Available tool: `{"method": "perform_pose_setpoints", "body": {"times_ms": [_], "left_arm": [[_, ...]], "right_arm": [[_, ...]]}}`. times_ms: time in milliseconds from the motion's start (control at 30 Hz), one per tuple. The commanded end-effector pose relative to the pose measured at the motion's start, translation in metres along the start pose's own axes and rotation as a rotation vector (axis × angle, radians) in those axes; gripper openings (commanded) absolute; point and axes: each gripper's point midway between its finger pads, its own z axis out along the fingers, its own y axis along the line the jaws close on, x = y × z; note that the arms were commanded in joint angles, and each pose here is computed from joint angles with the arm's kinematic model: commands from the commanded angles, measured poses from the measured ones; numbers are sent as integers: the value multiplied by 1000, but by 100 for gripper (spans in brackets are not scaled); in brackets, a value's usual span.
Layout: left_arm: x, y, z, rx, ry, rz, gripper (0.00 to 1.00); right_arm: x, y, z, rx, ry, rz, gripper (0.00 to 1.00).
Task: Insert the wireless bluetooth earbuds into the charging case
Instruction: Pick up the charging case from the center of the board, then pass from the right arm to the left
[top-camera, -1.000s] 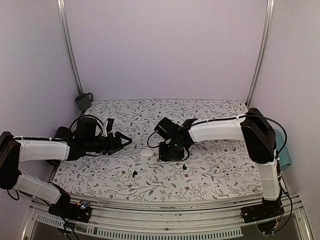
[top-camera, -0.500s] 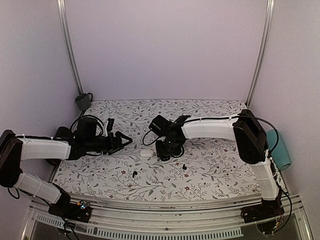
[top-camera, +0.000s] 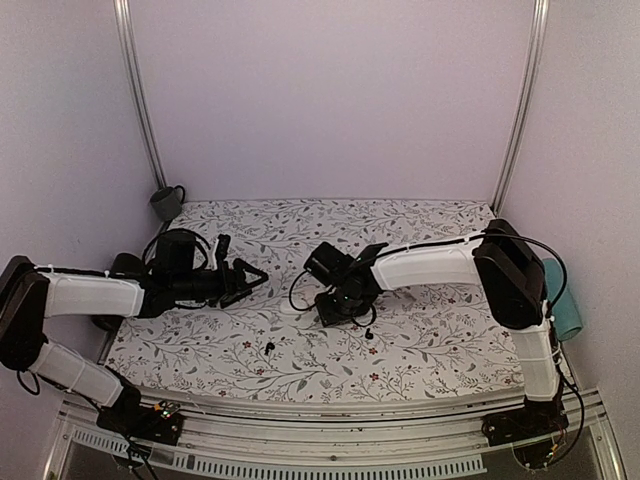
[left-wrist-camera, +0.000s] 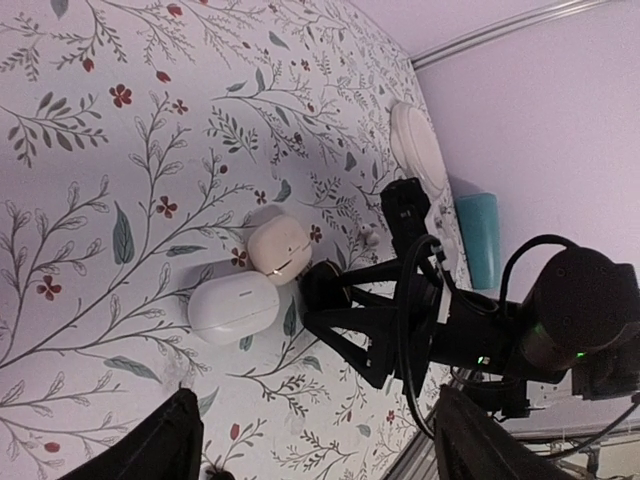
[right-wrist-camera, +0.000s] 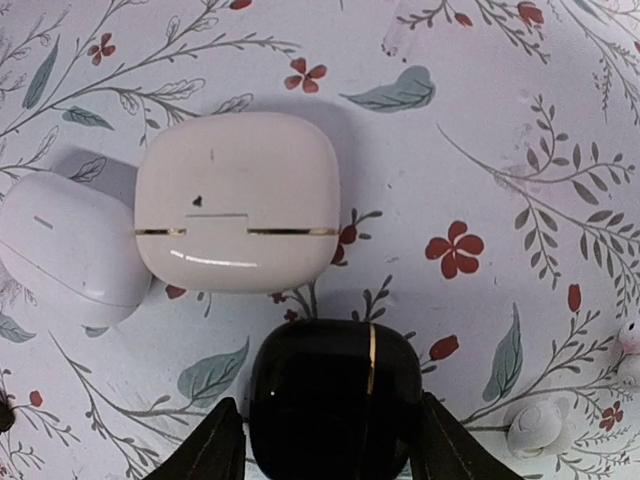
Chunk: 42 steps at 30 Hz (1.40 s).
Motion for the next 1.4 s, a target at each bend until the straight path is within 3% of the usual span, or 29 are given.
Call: {"method": "perform_pose_setpoints", "body": {"times_ms": [0, 100, 267, 433, 667, 1367], "left_arm": [[-11, -13, 2, 72, -21, -22, 80], [-8, -16, 5, 97, -10, -47, 79], [0, -22, 14, 126, 20, -62, 76], [8, -31, 27, 153, 56, -66, 73], [7, -56, 44, 237, 77, -78, 61], [21, -87, 63, 339, 156, -57, 51]], "right_arm": [[-2, 3, -16, -38, -47, -24, 52], [-7, 2, -28, -56, -93, -34, 43], [-19, 9, -47, -128, -178, -61, 37], [-33, 24, -77, -248, -278, -94, 37], [-44, 49, -114, -412, -380, -152, 38], [-59, 65, -122, -392, -410, -194, 39]]}}
